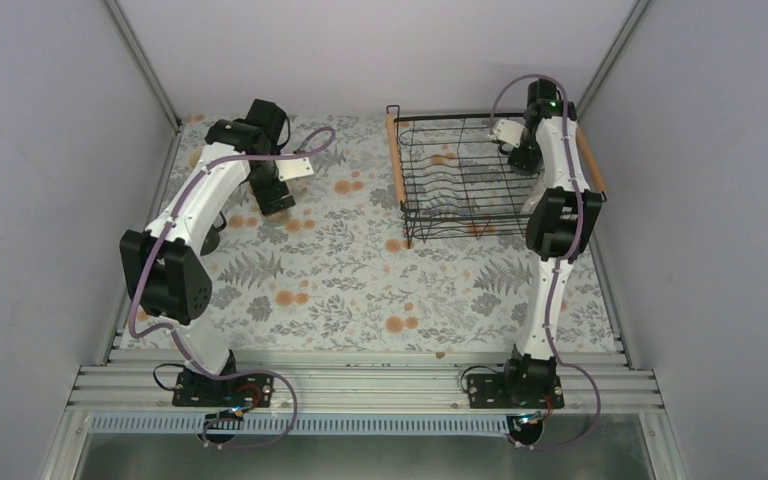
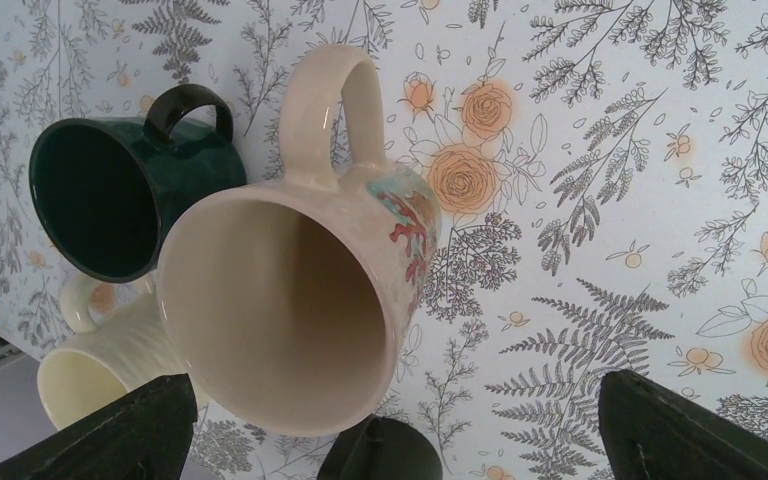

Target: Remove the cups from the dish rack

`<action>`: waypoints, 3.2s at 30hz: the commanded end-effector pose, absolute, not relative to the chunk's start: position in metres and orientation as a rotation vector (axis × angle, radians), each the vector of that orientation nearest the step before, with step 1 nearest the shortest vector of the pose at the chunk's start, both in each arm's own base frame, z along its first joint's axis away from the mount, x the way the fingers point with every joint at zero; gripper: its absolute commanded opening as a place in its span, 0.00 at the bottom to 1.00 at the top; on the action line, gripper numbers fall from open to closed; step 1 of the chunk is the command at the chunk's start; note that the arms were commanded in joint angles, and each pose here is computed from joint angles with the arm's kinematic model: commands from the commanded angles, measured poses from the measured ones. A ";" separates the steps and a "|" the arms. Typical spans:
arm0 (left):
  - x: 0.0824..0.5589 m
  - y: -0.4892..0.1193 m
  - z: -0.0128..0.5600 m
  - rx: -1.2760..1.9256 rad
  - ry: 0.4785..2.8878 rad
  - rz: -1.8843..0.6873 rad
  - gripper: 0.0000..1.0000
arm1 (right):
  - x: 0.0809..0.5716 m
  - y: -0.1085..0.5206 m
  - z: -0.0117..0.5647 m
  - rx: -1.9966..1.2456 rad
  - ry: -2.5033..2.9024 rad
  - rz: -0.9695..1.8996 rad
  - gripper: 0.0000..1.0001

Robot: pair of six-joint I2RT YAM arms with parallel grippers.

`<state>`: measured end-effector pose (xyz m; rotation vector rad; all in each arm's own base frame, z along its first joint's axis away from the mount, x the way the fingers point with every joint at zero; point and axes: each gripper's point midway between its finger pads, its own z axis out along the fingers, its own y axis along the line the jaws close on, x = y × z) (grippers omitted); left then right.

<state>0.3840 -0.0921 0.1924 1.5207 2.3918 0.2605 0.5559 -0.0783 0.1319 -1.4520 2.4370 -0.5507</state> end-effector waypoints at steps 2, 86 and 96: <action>0.376 -0.096 0.199 1.513 2.385 0.229 1.00 | 0.554 -0.081 0.101 -1.456 2.494 -0.476 0.74; 0.385 -0.109 0.183 1.399 2.333 0.239 1.00 | 0.502 0.087 0.121 -2.383 1.627 -0.666 0.50; 0.383 -0.103 0.179 1.376 2.338 0.236 1.00 | 0.518 0.086 0.089 -2.425 1.637 -0.688 0.50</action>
